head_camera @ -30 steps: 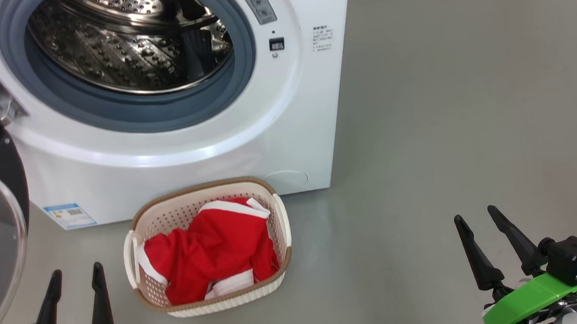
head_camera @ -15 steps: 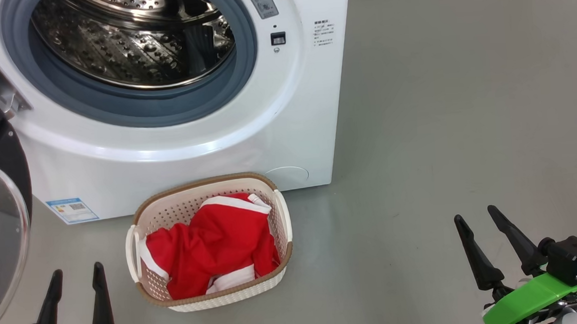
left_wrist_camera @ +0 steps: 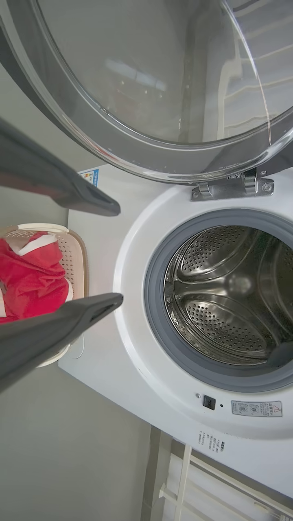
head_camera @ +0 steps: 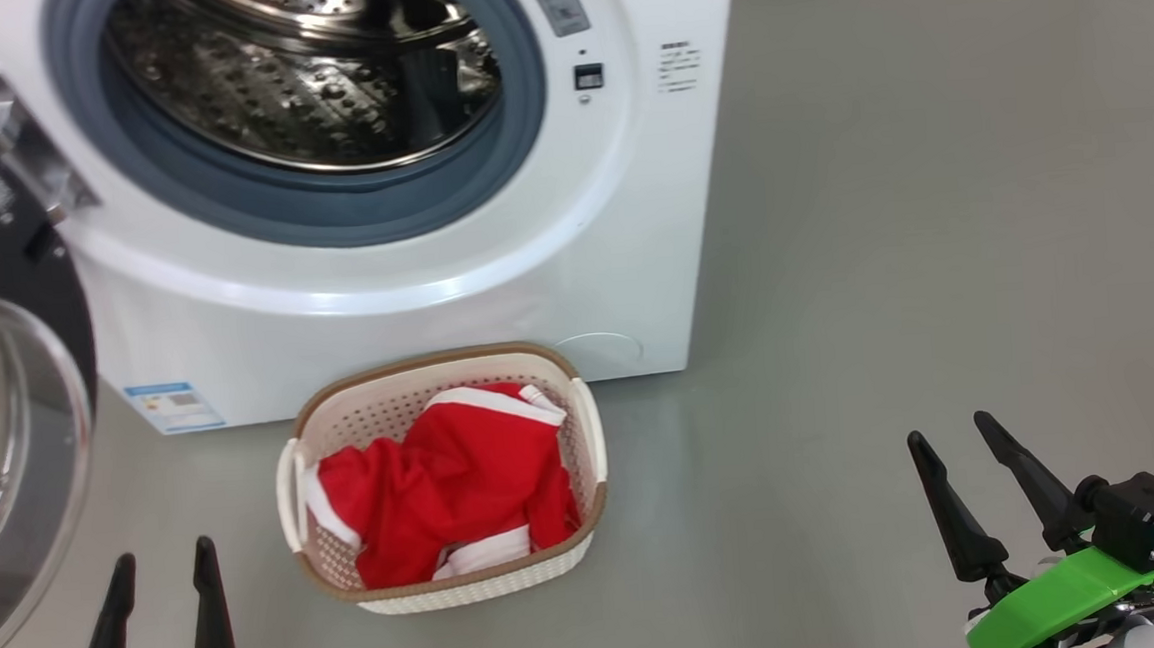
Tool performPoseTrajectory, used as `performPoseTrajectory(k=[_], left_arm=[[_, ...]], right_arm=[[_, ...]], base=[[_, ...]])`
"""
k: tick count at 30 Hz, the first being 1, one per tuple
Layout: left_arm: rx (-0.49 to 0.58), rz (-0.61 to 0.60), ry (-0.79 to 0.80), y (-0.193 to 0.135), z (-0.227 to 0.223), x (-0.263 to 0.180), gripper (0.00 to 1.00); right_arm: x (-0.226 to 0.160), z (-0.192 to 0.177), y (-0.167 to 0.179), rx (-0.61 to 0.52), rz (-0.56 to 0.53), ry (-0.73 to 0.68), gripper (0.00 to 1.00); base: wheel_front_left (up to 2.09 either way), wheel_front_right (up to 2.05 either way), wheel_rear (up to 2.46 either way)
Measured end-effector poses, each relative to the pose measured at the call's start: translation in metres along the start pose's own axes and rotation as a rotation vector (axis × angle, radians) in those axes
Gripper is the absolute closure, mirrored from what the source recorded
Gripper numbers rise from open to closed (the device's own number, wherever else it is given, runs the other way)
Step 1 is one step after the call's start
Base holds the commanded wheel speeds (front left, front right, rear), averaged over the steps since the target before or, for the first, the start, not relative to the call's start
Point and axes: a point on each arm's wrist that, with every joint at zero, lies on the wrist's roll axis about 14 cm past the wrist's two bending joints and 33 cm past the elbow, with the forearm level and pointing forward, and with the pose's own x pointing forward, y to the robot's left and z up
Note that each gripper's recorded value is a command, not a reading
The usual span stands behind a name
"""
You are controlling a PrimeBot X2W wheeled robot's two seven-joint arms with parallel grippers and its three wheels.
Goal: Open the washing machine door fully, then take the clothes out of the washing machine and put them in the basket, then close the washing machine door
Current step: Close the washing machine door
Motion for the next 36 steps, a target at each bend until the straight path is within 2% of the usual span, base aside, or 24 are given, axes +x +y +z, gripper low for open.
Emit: performPoseTrajectory(k=[10, 25, 36], left_arm=[[-0.019, 0.141, 0.014, 0.039, -0.004, -0.027, 0.0], [-0.056, 0.378, -0.03, 0.099, 0.007, -0.091, 0.0], [-0.084, 0.53, -0.057, 0.127, 0.011, -0.139, 0.0]], right_arm=[[0.021, -0.013, 0.039, -0.011, 0.139, 0.04, 0.0], [0.066, -0.024, 0.143, -0.001, 0.451, 0.066, 0.0], [0.077, -0.039, 0.205, -0.002, 0.627, 0.102, 0.0]], base=[[0.0, 0.0, 0.0], [0.0, 0.0, 0.0], [0.0, 0.0, 0.0]])
